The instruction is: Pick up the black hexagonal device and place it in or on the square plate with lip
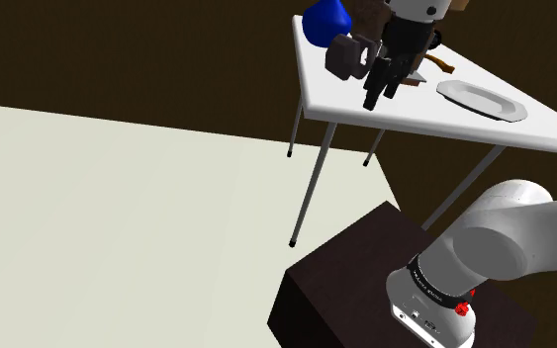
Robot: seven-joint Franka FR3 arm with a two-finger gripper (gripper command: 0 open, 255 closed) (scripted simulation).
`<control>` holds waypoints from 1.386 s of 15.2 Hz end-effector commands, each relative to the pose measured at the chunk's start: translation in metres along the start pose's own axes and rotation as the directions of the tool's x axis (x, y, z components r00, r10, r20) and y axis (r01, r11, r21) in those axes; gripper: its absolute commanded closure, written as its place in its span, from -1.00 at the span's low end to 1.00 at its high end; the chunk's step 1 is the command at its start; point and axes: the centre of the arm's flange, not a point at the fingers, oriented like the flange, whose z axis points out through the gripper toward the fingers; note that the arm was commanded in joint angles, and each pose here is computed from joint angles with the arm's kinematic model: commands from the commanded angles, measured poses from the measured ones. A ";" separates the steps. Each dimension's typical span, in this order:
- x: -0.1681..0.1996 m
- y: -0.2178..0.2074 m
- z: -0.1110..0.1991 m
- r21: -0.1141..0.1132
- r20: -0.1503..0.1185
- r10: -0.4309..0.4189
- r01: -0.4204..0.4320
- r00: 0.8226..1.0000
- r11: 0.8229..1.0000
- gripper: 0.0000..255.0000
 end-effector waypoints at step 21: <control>0.167 0.135 -0.071 0.116 0.024 0.109 -0.111 0.994 0.987 -1.00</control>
